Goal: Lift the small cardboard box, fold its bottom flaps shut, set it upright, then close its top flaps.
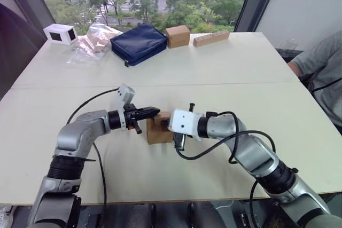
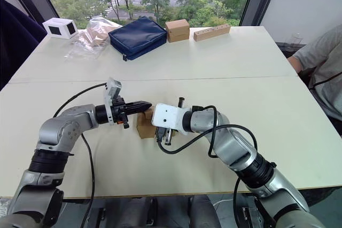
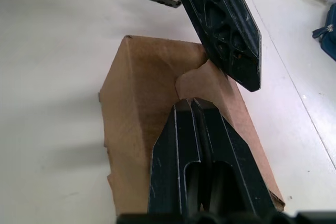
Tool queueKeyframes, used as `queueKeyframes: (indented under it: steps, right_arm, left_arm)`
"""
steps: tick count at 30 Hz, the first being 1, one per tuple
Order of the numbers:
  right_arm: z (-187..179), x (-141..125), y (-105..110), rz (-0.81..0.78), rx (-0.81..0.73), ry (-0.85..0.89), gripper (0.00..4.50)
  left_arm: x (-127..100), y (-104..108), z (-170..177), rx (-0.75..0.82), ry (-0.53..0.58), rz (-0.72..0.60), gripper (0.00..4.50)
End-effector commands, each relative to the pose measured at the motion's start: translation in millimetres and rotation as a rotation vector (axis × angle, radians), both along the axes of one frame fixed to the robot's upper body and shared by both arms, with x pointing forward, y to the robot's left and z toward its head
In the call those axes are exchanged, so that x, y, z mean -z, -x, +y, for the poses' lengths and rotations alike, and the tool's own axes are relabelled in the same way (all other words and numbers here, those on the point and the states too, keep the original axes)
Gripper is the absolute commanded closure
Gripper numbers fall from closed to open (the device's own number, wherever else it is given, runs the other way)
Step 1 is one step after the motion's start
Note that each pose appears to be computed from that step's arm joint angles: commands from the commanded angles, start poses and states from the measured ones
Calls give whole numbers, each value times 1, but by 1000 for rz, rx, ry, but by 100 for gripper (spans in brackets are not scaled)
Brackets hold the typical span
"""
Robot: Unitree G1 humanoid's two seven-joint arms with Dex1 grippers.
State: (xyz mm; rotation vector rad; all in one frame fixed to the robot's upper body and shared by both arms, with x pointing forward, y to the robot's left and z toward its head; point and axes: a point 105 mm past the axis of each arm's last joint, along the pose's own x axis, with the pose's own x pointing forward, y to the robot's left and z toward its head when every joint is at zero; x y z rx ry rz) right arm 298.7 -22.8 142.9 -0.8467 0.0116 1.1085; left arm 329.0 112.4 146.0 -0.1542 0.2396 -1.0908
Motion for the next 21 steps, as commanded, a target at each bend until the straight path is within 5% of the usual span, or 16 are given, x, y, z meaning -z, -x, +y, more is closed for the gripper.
queueKeyframes:
  steps: [1, 8, 21]
  right_arm:
    - [-3, -3, -4, -26, 16, 13, 450]
    - [-1, -6, -3, -14, 8, -11, 450]
    - [-8, -28, 15, 125, -31, -164, 450]
  left_arm:
    - [-2, 1, 1, -9, -4, -12, 446]
    - [-2, 3, -2, 10, -24, -30, 446]
    - [9, 9, -4, 96, -240, -164, 446]
